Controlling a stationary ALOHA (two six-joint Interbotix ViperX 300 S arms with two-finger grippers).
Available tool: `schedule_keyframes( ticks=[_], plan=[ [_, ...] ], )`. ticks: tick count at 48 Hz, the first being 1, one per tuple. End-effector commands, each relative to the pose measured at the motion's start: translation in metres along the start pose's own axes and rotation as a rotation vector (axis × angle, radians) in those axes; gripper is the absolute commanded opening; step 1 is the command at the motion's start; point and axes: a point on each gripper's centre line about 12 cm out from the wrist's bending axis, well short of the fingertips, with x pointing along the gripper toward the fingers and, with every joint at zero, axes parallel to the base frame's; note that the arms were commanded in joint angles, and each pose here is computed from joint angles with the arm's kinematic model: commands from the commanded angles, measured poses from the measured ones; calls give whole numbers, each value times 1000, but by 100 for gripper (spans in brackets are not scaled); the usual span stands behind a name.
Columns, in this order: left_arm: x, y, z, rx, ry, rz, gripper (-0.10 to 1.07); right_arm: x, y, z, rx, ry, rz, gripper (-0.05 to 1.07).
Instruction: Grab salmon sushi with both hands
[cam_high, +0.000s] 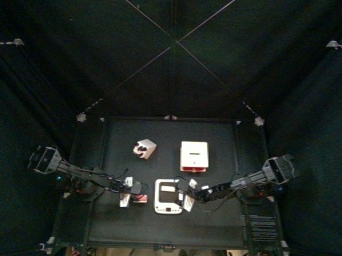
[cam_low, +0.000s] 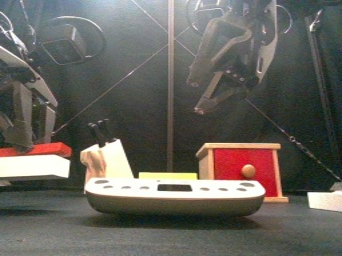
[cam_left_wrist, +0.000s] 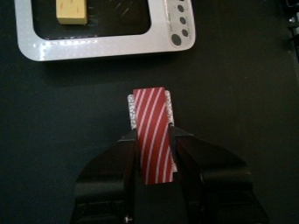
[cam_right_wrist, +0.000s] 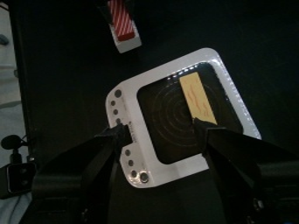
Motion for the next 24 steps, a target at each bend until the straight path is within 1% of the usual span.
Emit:
schedule_keyframes(
  ticks=[1, 5, 9, 15, 24],
  plan=[
    [-2, -1, 7, 3, -27, -3, 45, -6, 5, 15, 11, -39, 22, 94],
    [-3, 0, 10, 3, -37, -1, 45, -6, 6, 15, 13, -39, 22, 94],
    [-5, -1, 15, 5, -66, -2, 45, -7, 7, 17, 11, -45, 26, 94],
    [-9, -2, 25, -4, -126, -7, 45, -8, 12, 25, 11, -63, 36, 94],
    [-16, -2, 36, -15, -213, -12, 45, -5, 18, 34, 22, -78, 47, 94]
  ],
)
